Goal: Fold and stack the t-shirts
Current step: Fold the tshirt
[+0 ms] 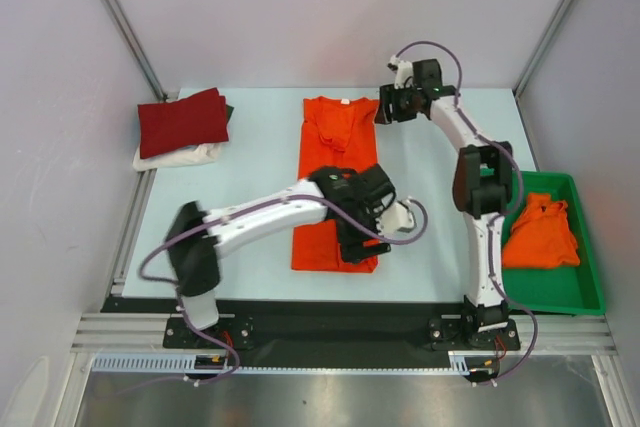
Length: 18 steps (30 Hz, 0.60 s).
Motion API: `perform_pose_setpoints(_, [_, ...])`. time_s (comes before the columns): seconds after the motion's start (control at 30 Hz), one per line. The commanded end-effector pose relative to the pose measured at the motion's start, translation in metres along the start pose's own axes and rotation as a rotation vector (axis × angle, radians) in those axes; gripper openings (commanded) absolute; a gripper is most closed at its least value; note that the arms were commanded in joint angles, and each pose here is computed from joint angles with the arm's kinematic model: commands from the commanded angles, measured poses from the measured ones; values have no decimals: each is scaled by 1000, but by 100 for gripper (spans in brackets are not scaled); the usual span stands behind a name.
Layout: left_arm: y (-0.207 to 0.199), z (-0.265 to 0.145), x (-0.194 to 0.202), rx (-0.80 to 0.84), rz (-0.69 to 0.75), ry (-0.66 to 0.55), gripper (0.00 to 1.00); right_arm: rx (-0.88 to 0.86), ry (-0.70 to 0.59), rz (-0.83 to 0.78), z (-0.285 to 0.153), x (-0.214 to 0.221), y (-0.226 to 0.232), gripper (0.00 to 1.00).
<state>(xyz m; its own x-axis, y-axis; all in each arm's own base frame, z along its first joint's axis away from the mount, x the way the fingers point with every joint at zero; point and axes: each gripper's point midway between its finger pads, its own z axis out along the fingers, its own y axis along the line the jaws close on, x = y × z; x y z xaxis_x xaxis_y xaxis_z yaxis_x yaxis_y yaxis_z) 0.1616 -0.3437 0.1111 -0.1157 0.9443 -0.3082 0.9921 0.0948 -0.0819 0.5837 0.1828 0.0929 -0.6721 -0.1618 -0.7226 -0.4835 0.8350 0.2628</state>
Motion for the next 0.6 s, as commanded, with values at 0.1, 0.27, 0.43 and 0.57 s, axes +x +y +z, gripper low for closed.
perform_pose_setpoints(0.1, [37,-86,-1,-211,-132,-262,81,-62,-113,39,-120,-17,55,62])
perform_pose_setpoints(0.27, [81,-82,44,-288,-504,-288,81,-137,31,223,-156,73,94,62])
perform_pose_setpoints(0.43, [120,-70,102,-234,-957,-275,73,-244,153,376,-177,153,132,60])
perform_pose_setpoints(0.57, [135,-60,142,-153,-1206,-269,69,-270,272,581,-189,222,145,58])
